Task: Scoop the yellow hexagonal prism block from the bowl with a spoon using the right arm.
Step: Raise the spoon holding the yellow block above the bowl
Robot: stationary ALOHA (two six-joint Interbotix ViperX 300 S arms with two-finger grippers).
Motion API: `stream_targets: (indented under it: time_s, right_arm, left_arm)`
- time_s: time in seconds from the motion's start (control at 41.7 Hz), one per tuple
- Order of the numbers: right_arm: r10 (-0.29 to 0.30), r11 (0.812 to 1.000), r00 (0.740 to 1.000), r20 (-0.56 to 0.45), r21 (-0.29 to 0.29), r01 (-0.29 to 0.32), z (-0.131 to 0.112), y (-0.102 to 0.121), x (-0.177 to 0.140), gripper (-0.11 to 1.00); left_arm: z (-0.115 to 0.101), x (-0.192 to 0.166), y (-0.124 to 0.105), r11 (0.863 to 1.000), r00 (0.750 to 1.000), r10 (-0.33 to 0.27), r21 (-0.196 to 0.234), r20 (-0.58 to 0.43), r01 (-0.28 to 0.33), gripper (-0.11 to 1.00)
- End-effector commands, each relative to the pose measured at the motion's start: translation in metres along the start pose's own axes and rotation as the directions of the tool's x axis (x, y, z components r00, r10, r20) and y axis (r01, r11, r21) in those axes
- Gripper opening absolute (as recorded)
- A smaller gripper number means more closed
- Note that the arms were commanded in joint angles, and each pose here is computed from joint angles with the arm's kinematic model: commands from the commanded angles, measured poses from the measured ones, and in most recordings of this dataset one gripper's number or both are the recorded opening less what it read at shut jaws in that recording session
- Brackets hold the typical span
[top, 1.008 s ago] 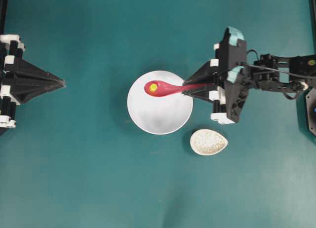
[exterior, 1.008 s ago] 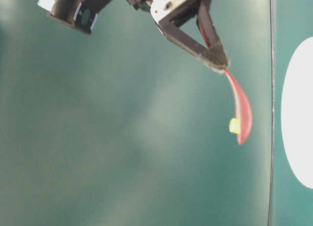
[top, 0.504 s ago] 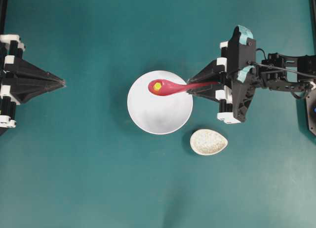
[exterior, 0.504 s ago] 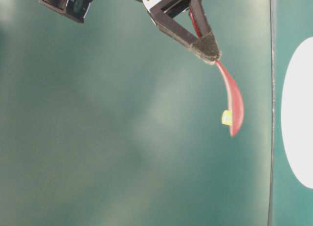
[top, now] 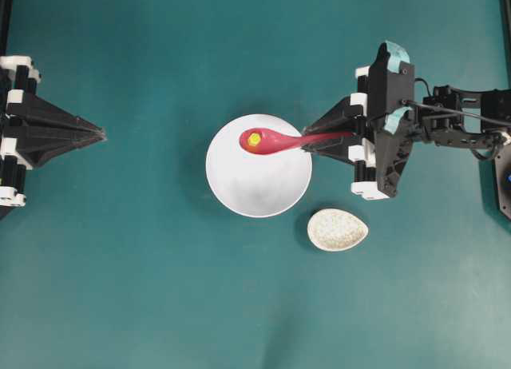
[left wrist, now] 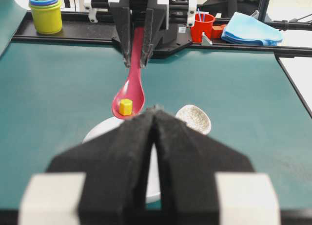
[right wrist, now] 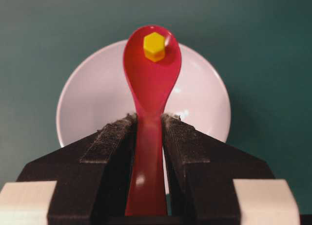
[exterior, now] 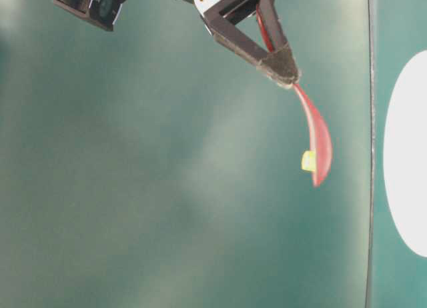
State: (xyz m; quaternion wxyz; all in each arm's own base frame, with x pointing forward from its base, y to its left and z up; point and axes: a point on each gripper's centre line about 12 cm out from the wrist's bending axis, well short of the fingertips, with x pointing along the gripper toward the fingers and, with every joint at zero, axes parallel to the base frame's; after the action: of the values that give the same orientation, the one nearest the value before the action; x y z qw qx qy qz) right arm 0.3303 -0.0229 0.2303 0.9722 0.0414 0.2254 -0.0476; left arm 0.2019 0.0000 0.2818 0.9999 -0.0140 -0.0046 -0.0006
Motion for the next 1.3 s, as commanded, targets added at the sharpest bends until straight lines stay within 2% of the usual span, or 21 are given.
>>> stream_targets:
  time_s: [0.0, 0.432, 1.272]
  right_arm:
    - [0.002, 1.000, 0.998, 0.056, -0.004, -0.002, 0.0146, 0.0015, -0.0056, 0.25]
    - [-0.002, 1.000, 0.996, 0.089, -0.005, 0.002, 0.0207, 0.0011, -0.0074, 0.25]
    - [-0.003, 1.000, 0.996, 0.092, -0.004, 0.003, 0.0201, 0.0005, -0.0101, 0.25]
  left_arm:
    - [0.0107, 0.0033, 0.0002, 1.000, 1.000, 0.001, 0.003, 0.029, -0.001, 0.02]
    - [0.0111, 0.0036, -0.0001, 1.000, 0.999, 0.000, 0.002, 0.034, 0.000, 0.02]
    - [0.0120, 0.0035, -0.0001, 1.000, 0.999, -0.001, 0.003, 0.041, 0.001, 0.02]
